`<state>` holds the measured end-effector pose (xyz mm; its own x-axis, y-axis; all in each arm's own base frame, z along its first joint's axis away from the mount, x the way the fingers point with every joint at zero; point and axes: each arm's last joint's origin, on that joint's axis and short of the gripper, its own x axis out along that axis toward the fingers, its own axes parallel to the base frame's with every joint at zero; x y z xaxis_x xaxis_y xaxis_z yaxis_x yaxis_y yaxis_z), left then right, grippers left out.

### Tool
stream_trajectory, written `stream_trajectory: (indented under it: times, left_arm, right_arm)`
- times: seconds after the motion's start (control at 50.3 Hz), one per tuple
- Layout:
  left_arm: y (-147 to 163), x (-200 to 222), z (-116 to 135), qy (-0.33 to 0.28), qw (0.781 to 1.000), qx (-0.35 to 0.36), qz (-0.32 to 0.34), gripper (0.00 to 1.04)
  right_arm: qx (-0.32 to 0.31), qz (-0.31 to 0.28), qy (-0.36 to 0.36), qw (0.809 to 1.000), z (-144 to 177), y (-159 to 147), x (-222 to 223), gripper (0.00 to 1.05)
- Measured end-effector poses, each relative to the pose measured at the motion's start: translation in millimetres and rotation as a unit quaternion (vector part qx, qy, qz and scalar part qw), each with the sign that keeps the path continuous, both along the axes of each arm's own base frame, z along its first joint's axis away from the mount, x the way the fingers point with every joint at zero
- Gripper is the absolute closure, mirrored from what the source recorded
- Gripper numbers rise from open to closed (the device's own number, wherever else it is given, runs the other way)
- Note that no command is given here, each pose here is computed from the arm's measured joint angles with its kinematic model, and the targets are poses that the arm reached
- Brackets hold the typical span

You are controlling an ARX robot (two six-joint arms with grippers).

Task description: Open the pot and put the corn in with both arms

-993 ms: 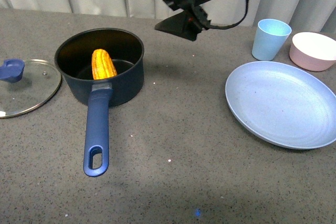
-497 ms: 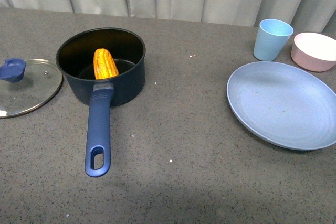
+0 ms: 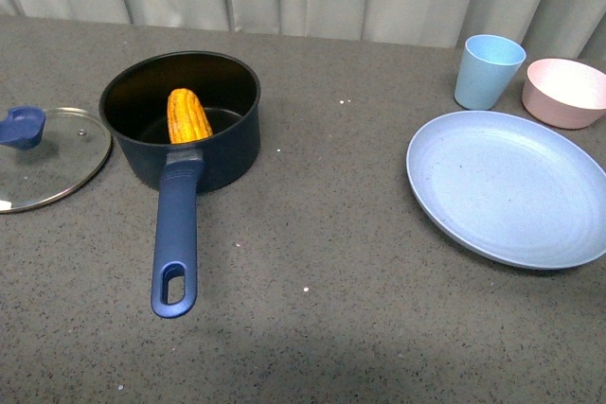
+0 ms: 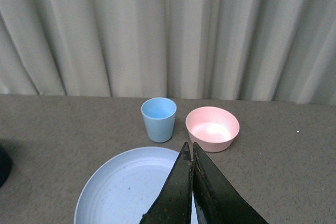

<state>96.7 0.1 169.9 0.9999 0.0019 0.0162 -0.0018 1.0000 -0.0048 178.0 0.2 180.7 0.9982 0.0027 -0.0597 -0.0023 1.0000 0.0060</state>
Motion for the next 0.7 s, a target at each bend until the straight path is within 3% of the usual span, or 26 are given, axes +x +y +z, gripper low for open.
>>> stream_trajectory:
  times: [0.298, 0.417, 0.695]
  left_arm:
    - [0.0, 0.0, 0.0, 0.0, 1.0, 0.0, 0.0, 0.06]
    - [0.0, 0.0, -0.1, 0.0, 1.0, 0.0, 0.0, 0.06]
    - [0.0, 0.0, 0.0, 0.0, 1.0, 0.0, 0.0, 0.06]
  right_arm:
    - [-0.001, -0.001, 0.005, 1.0, -20.3, -0.1, -72.0, 1.04]
    - [-0.001, 0.0, -0.03, 1.0, -15.6, -0.1, -79.9, 1.04]
    - [-0.001, 0.0, -0.031, 1.0, -15.4, -0.1, -80.3, 1.04]
